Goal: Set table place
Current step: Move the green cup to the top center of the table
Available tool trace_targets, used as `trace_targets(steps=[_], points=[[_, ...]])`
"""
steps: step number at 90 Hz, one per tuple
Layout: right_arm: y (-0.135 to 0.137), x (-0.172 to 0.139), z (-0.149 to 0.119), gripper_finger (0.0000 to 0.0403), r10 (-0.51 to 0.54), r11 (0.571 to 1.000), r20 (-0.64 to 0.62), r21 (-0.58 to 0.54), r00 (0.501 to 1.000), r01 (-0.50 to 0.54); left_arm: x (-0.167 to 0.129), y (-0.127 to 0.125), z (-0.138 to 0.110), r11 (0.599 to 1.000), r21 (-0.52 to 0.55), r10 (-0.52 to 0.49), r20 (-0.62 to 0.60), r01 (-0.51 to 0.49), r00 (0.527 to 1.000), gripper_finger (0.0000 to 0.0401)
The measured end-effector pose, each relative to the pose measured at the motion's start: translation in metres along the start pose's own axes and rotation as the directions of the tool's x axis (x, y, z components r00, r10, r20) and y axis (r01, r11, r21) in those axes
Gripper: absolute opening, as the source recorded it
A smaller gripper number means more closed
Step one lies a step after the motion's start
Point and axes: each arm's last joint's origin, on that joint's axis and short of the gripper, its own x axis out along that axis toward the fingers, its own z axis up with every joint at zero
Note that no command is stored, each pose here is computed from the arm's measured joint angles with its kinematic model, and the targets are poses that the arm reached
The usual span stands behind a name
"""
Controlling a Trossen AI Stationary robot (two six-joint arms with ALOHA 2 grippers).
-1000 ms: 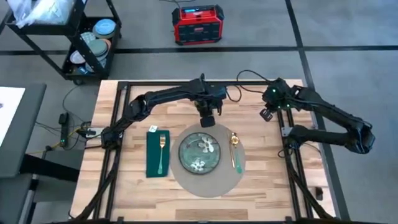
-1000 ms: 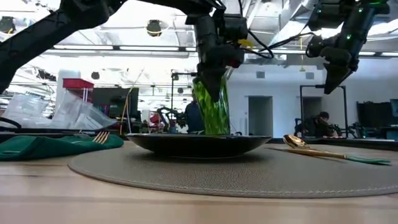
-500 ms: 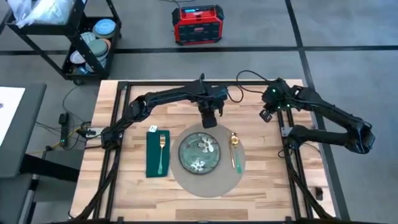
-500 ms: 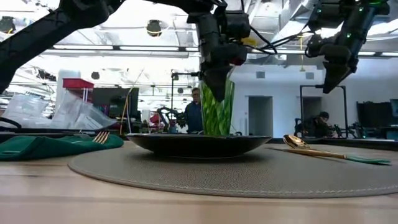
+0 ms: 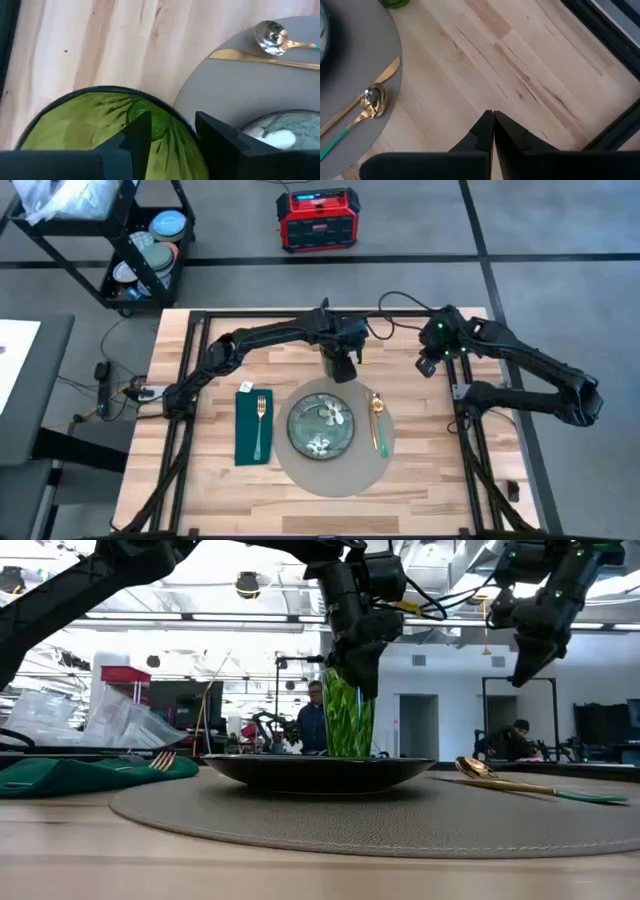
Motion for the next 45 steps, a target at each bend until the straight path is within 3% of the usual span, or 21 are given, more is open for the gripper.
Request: trace_targets(steps=[15,45], points=[[0.002,0.000,0.001,0.0000,0.013,1.000,0.014,-0.010,1.000,-0.012,-0.009,0.002,0.002,0.998,0.015,0.063,0.038,-0.063,0.997,0.0140],[0.004,0.000,0.006,0.0001,0.066,0.998,0.065,-0.021,0.996,-0.065,-0.060,0.007,0.001,0.995,-0.078,0.073,0.166,-0.061,0.983,0.0140]])
